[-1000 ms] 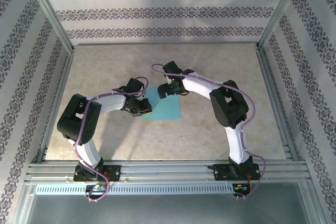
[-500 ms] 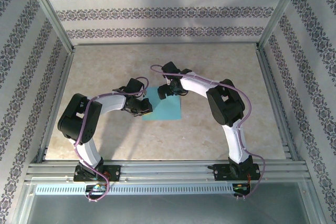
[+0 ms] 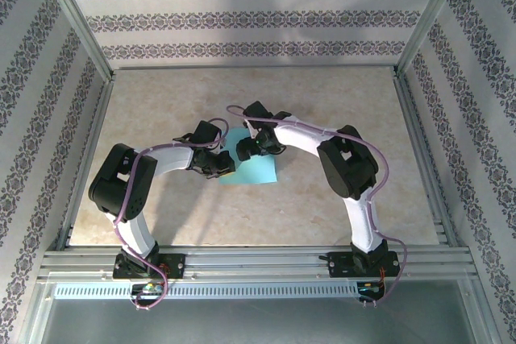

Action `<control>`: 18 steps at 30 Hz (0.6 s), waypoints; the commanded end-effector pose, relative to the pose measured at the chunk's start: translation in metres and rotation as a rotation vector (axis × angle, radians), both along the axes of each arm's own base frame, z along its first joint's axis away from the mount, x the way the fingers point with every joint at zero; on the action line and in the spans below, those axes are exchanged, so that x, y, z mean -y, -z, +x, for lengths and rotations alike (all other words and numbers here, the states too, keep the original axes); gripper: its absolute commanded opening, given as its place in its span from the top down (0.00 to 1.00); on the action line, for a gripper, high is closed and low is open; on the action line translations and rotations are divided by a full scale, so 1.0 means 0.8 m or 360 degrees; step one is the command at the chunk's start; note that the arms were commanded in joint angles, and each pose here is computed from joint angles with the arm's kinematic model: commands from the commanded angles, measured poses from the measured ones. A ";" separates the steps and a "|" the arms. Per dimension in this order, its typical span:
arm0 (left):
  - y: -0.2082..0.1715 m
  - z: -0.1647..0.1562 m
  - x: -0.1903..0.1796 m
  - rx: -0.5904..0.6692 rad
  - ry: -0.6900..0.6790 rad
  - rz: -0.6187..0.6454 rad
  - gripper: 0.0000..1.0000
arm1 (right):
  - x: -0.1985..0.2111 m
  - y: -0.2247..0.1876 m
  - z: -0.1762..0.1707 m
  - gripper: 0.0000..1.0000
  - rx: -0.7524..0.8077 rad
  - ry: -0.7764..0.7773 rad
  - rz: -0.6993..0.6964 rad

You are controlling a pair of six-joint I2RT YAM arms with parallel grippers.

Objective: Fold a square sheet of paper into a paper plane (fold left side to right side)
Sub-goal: Pick up the square sheet of paper from the center of the table.

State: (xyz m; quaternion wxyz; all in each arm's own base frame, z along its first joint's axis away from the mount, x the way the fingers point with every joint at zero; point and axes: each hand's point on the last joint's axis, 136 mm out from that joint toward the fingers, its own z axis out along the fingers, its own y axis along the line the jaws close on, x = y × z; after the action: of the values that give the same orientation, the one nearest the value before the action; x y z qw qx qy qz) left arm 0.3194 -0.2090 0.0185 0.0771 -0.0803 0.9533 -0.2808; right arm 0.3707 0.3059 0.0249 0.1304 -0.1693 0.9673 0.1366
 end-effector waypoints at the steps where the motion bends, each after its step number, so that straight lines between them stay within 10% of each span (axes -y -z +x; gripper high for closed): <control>1: 0.023 -0.013 -0.008 -0.0081 -0.0019 0.0042 0.83 | -0.013 -0.016 -0.027 0.21 -0.0102 0.0003 0.0127; 18: -0.036 0.006 -0.010 0.0173 -0.0024 -0.0036 0.70 | -0.020 -0.054 -0.033 0.58 -0.0142 0.0026 0.0472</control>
State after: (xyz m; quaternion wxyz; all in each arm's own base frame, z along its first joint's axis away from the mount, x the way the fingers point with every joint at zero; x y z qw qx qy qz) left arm 0.3189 -0.2075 0.0287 0.0980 -0.0789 0.9480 -0.2925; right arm 0.3402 0.3174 0.0383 0.0919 -0.1414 0.9578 0.2326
